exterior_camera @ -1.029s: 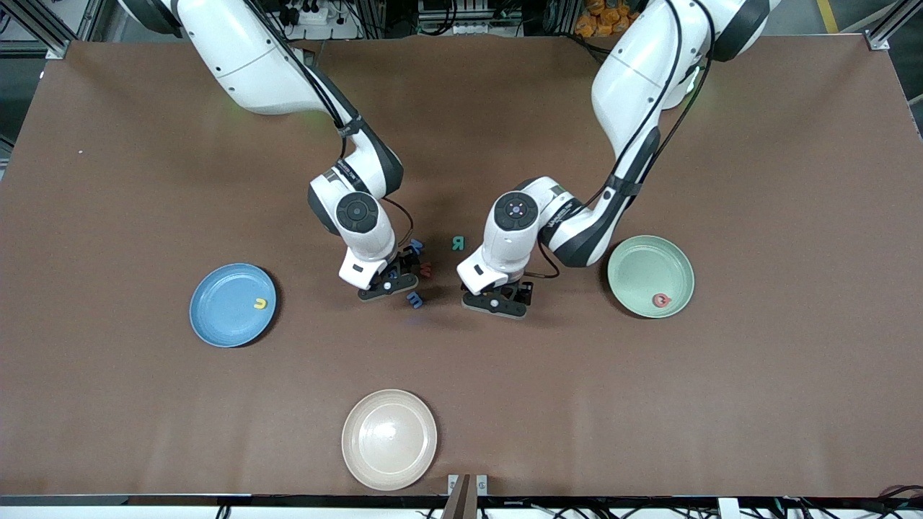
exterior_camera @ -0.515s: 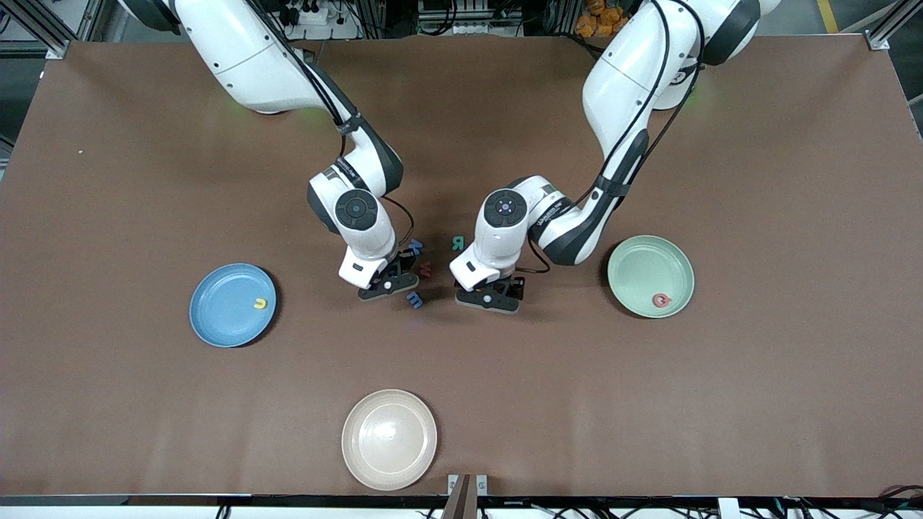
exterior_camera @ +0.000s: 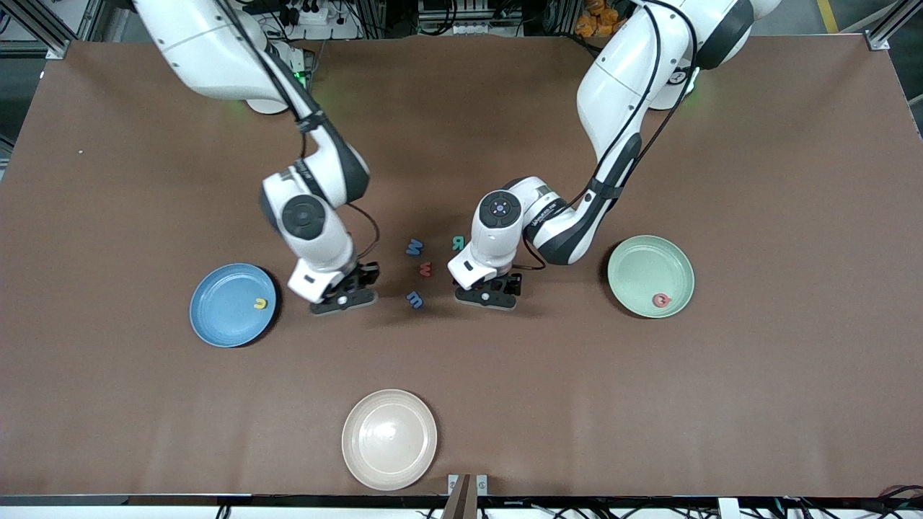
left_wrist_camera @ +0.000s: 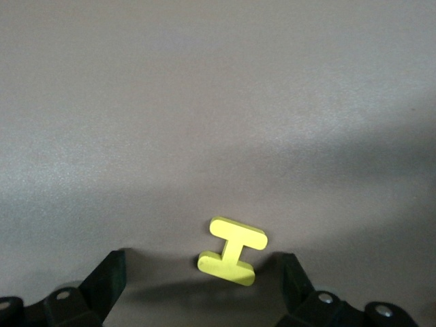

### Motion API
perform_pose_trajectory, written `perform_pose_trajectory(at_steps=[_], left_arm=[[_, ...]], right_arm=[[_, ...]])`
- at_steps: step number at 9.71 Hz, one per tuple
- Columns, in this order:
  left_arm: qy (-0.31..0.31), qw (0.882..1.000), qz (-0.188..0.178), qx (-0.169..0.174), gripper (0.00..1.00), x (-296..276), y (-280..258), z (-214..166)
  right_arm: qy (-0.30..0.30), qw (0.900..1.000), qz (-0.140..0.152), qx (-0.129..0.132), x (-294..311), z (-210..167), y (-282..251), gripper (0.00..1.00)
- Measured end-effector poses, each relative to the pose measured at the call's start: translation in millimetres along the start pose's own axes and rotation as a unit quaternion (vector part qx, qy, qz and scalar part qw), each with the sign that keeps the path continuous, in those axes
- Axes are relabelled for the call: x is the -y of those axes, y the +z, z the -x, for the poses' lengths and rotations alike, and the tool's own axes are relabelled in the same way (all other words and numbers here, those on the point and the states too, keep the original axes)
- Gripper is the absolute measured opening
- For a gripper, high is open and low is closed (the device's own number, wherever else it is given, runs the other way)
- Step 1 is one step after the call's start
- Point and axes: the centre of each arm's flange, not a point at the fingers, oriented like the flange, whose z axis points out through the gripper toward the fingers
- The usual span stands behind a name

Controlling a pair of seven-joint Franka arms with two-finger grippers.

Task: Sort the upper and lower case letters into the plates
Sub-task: 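Carry the g to the blue plate while the left gripper grasps the H, then release the g on the blue plate while the left gripper lifts the H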

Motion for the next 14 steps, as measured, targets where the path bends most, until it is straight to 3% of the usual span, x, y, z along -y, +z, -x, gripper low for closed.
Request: perform_pose_trajectory(at_steps=[4, 5, 7, 8, 10, 14], left_arm=[[-0.004, 1.000, 0.000, -0.001, 0.90, 0, -1, -2], [-0.004, 1.000, 0.001, -0.004, 0.76, 0, -3, -3], [-0.004, 1.000, 0.003, -0.006, 0.70, -1, -5, -5], [-0.004, 1.000, 0.005, -0.008, 0.58, -3, -7, -7], [-0.004, 1.000, 0.005, -0.008, 0.54, -2, -7, -7], [-0.005, 1.000, 0.006, -0.010, 0.39, -3, -9, -9]], right_arm=[[-0.021, 0.999, 0.005, 0.037, -150, 2, 5, 0.37], [-0.030, 0.999, 0.003, 0.045, -170, 6, 7, 0.37], [-0.041, 0.998, 0.000, 0.056, -203, 13, 10, 0.37], [-0.040, 0.997, -0.001, 0.060, -218, 17, 11, 0.37], [-0.039, 0.997, -0.003, 0.065, -234, 22, 15, 0.37], [-0.044, 0.996, -0.006, 0.075, -232, 25, 18, 0.90]])
